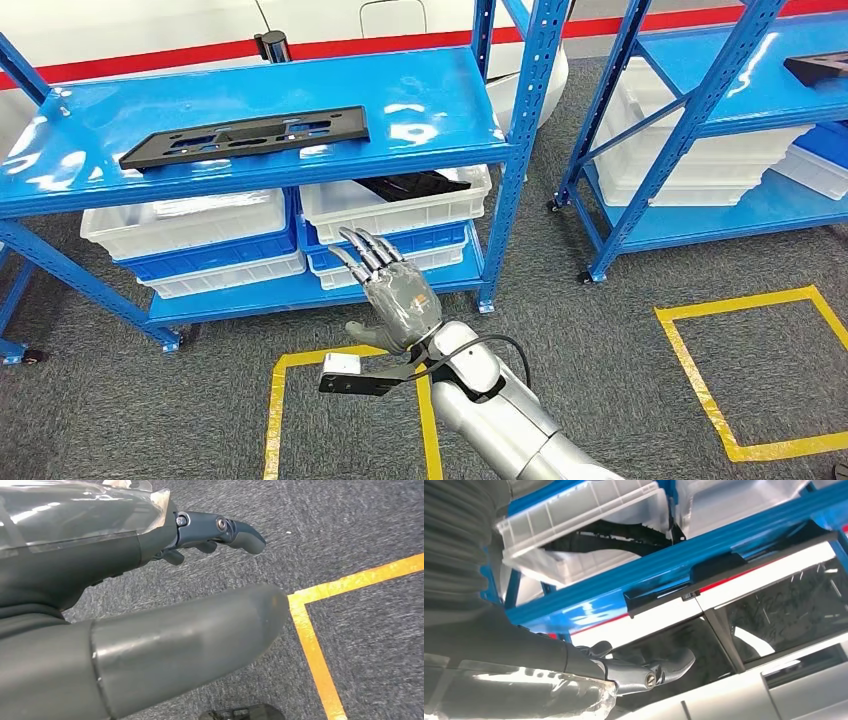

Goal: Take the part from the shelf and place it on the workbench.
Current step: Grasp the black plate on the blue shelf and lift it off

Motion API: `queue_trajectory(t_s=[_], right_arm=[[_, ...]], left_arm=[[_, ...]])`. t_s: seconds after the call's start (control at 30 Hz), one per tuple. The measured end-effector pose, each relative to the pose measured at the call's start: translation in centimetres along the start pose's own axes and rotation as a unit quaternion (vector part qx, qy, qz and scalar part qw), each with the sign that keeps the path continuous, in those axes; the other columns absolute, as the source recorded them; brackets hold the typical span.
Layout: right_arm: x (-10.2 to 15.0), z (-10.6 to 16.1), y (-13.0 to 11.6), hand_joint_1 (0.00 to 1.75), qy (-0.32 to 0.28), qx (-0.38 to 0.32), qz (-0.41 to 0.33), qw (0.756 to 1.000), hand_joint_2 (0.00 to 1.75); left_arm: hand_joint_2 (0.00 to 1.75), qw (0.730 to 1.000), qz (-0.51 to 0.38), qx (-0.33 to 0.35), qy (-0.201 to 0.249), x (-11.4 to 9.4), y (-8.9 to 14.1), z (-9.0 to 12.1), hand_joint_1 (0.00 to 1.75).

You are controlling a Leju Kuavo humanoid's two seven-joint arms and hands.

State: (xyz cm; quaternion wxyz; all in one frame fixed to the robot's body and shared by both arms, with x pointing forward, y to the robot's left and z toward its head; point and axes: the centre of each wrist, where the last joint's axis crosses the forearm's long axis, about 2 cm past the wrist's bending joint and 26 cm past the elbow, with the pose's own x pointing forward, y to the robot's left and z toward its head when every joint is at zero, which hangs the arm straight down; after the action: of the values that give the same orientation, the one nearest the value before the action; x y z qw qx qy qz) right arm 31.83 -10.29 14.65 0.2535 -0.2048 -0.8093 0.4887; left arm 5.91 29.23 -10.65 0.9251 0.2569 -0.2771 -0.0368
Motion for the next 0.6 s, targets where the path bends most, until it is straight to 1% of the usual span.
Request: queue_trajectory(t_s=[0.23,0.4,0.6], right_arm=[[0.3,-1.8,-0.1,0.00,-0.014,-0.001,0.011,1.000,1.75],[0.4,-2.7,-0.2,0.00,-0.016,-0.005,0.017,1.000,1.75],[-0.3,-2.3,0.7,0.00,0.000,0.004,0.074,0.997,1.75]], left_arm=[[0.00,1.000,0.006,0.006,0.005,-0.1,0.2,-0.1,0.00],[0.00,1.000,0.008,0.007,0.003,-0.1,0.1,0.0,0.00],[0.00,1.000,0.010,0.009,0.001,-0.2,0.2,0.0,0.00]])
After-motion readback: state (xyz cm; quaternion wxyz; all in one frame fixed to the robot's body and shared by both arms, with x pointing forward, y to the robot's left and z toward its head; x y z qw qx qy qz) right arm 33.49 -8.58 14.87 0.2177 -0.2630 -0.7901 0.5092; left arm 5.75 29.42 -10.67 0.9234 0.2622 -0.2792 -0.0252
